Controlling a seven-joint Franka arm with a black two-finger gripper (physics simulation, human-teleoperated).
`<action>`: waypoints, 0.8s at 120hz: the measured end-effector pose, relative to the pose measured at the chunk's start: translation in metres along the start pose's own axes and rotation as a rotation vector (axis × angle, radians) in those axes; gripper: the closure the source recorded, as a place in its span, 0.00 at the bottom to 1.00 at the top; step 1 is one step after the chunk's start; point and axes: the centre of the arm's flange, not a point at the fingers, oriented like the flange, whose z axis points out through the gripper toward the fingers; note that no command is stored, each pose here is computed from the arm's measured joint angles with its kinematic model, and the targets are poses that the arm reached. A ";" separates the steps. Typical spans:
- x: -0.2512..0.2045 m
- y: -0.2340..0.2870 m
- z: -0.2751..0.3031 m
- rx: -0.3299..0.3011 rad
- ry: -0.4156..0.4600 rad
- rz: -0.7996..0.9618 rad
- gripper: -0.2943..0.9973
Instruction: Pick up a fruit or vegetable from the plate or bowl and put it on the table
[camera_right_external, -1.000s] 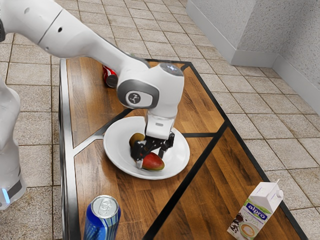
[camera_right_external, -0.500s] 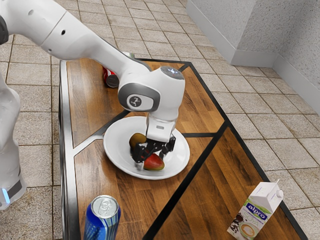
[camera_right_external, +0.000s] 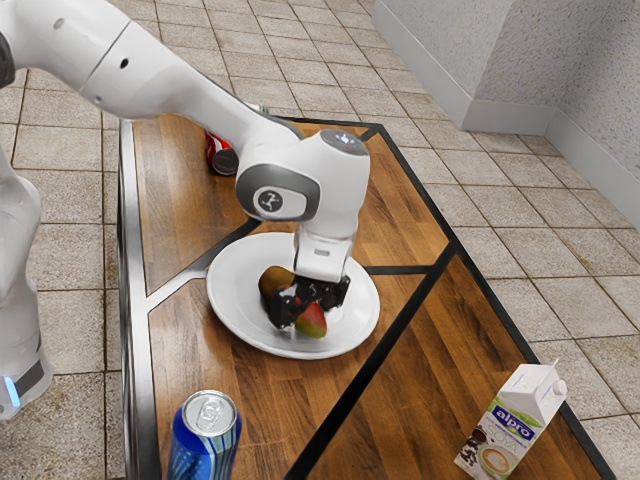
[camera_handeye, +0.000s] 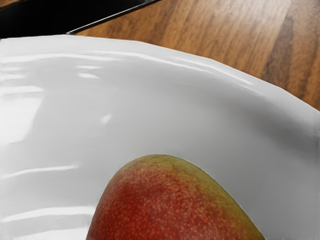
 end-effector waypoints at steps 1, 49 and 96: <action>0.000 0.000 0.000 0.001 0.000 0.000 0.73; -0.001 0.005 -0.066 0.057 0.046 -0.015 0.65; -0.071 -0.040 -0.152 0.145 0.019 -0.179 0.63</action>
